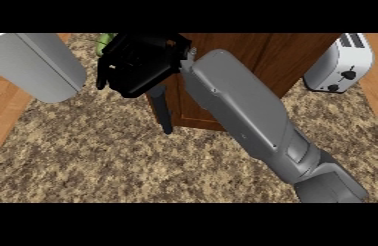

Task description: Pick up the wine, place it into the cabinet and close the cabinet

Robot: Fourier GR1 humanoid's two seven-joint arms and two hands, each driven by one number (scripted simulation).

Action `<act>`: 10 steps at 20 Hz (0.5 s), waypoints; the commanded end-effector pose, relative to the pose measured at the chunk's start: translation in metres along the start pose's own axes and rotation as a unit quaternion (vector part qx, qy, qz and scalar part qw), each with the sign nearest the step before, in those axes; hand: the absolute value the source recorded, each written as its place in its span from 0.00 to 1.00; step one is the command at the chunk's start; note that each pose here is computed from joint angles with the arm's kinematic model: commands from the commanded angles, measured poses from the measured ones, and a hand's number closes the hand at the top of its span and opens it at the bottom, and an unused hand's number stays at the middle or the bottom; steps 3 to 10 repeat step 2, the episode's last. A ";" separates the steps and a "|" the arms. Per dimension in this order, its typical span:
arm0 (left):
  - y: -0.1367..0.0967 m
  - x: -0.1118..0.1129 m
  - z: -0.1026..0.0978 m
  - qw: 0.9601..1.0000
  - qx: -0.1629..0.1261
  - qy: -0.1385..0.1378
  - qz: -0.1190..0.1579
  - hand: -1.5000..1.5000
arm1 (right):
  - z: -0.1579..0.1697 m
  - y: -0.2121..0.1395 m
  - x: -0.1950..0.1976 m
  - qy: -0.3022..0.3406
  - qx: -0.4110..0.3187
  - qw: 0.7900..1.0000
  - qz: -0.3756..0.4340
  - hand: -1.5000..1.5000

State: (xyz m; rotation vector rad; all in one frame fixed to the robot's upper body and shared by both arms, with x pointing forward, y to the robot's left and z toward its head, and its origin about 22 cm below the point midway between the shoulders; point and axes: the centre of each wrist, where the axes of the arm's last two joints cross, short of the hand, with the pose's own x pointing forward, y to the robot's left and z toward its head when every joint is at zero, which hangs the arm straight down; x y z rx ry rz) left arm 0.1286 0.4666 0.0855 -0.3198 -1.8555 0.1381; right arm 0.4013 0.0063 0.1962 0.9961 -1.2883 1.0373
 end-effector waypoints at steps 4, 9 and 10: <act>-0.007 -0.002 -0.008 1.000 -0.018 -0.011 0.009 0.00 | 0.065 -0.059 0.010 -0.030 -0.175 0.984 -0.006 1.00; -0.007 -0.002 -0.008 1.000 -0.018 -0.011 0.009 0.00 | 0.065 -0.059 0.010 -0.030 -0.175 0.984 -0.006 1.00; -0.007 -0.002 -0.008 1.000 -0.018 -0.011 0.009 0.00 | 0.065 -0.059 0.010 -0.030 -0.175 0.984 -0.006 1.00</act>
